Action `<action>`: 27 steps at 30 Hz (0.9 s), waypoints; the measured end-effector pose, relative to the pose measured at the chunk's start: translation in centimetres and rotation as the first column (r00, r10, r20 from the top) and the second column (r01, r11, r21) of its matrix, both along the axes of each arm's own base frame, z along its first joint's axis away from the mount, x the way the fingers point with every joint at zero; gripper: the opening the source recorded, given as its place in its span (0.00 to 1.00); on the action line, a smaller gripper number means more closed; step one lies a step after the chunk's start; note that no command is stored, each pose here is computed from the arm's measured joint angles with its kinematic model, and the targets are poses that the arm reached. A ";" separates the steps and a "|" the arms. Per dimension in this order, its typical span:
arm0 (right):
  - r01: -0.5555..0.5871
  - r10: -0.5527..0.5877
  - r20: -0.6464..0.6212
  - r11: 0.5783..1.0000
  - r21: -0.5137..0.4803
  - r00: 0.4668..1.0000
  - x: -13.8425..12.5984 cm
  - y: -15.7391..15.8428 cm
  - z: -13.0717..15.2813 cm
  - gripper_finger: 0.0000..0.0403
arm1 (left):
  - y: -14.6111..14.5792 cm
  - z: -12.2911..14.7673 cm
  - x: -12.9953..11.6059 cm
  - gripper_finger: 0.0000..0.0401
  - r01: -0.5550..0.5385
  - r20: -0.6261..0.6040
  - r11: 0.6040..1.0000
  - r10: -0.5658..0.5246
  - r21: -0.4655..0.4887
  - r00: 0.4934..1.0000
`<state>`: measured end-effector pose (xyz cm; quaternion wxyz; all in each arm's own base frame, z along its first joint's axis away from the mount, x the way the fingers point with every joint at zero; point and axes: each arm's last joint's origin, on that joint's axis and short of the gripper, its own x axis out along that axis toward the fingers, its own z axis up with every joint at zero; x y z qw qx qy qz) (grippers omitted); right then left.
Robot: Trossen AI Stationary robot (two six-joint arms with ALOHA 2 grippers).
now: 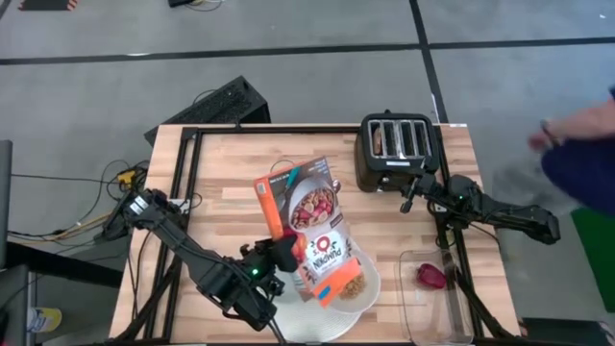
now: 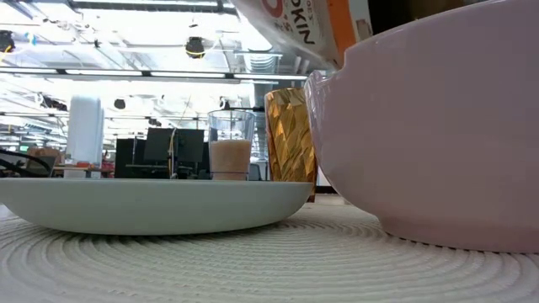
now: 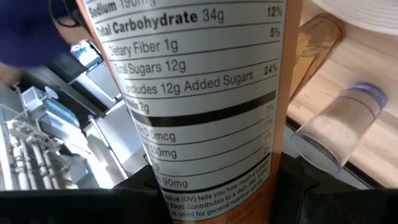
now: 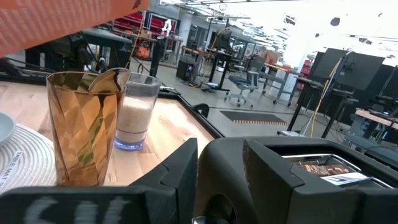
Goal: Arrange a breakfast setting
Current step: Pour the cereal from the cereal box into the white bowl
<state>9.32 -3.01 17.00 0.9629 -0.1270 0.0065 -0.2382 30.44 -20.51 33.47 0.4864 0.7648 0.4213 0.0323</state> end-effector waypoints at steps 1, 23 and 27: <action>0.000 0.000 0.000 1.000 0.000 1.000 0.0 0.0 0.0 0.37 | -0.1 0.0 -0.1 0.38 0.005 -0.001 1.000 -0.005 0.000 1.000; 0.000 0.000 0.000 1.000 0.000 1.000 0.0 0.0 0.0 0.37 | -0.3 0.2 -0.2 0.38 0.007 0.019 0.999 -0.008 0.040 1.000; 0.000 0.000 0.000 1.000 0.000 1.000 0.0 0.0 0.0 0.37 | -0.7 0.2 -0.4 0.38 0.028 0.006 0.998 -0.028 0.059 1.000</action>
